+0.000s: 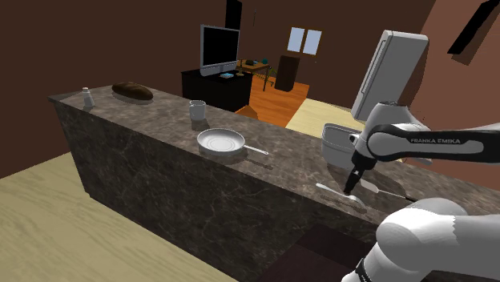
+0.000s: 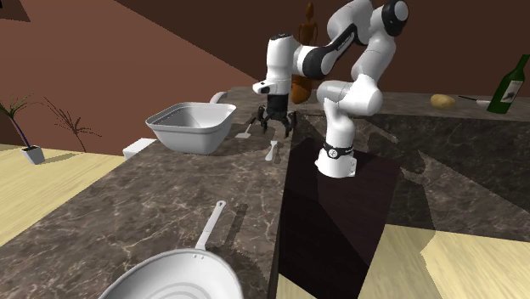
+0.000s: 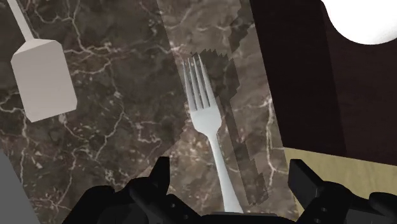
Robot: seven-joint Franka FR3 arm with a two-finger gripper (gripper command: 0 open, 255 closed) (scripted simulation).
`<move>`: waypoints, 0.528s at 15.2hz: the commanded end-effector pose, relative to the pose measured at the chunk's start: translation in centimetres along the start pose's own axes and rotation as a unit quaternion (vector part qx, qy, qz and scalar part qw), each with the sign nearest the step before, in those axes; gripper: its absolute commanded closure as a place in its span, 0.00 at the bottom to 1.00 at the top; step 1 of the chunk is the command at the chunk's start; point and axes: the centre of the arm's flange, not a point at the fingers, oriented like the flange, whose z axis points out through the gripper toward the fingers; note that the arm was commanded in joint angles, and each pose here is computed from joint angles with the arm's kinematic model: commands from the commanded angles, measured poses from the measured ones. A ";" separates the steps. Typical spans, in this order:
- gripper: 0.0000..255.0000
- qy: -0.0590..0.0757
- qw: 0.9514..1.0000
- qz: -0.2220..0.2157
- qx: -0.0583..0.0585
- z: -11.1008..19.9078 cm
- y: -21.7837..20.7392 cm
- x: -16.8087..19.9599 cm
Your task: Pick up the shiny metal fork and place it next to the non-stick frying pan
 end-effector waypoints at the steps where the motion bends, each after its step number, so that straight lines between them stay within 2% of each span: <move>1: 0.00 -0.002 1.000 -0.013 -0.004 2.2 1.3 -0.9; 8: 0.00 -0.003 1.000 -0.013 -0.004 5.4 1.4 -1.0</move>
